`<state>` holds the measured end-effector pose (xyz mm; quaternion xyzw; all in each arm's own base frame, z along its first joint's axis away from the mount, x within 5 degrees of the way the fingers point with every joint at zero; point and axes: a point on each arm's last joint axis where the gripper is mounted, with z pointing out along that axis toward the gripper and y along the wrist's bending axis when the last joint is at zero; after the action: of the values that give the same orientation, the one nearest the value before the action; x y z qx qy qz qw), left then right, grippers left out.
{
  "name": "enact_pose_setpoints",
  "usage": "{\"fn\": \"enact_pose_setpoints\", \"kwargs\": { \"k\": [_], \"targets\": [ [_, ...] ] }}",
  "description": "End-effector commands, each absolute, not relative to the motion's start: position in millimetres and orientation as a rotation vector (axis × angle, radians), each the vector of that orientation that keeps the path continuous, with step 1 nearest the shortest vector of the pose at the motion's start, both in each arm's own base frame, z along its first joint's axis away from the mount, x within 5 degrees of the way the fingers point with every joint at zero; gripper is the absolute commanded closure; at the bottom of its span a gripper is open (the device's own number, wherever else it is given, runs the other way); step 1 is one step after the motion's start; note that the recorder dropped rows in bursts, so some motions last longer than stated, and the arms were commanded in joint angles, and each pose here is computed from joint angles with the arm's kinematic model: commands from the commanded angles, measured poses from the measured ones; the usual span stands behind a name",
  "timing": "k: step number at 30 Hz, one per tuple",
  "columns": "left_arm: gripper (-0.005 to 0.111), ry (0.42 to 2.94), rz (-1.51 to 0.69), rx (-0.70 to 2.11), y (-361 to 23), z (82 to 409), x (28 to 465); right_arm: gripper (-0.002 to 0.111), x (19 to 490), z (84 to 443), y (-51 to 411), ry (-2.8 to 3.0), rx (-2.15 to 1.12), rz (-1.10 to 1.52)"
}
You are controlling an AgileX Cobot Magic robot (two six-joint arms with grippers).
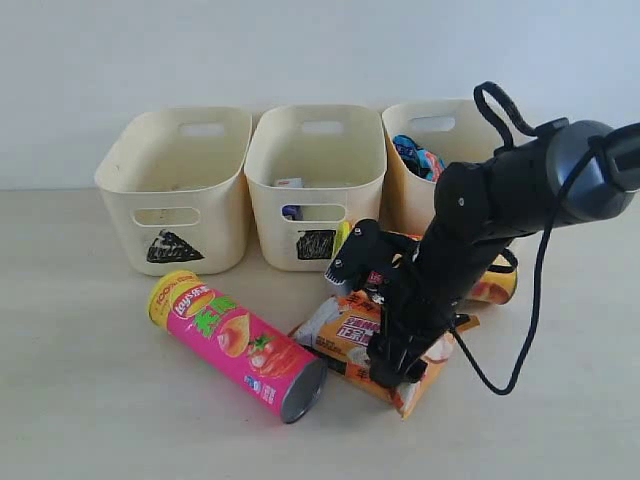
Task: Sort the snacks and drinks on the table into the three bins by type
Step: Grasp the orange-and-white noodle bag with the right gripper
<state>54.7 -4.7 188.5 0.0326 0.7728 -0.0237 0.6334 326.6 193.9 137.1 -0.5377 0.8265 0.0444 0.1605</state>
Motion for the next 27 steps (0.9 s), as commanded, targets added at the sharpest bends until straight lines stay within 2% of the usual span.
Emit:
{"fn": "enact_pose_setpoints", "kwargs": {
  "k": [1,8,27],
  "targets": [
    [0.103,1.76,-0.057,0.063,-4.5,188.1,54.6,0.108,321.3,131.5,188.0,2.398,-1.634,0.092],
    [0.103,1.76,-0.057,0.063,-4.5,188.1,54.6,0.108,320.5,137.2,187.9,2.391,-1.626,0.096],
    [0.103,1.76,-0.057,0.063,-4.5,188.1,54.6,0.108,302.5,198.0,179.7,2.283,-1.698,0.098]
  ]
}}
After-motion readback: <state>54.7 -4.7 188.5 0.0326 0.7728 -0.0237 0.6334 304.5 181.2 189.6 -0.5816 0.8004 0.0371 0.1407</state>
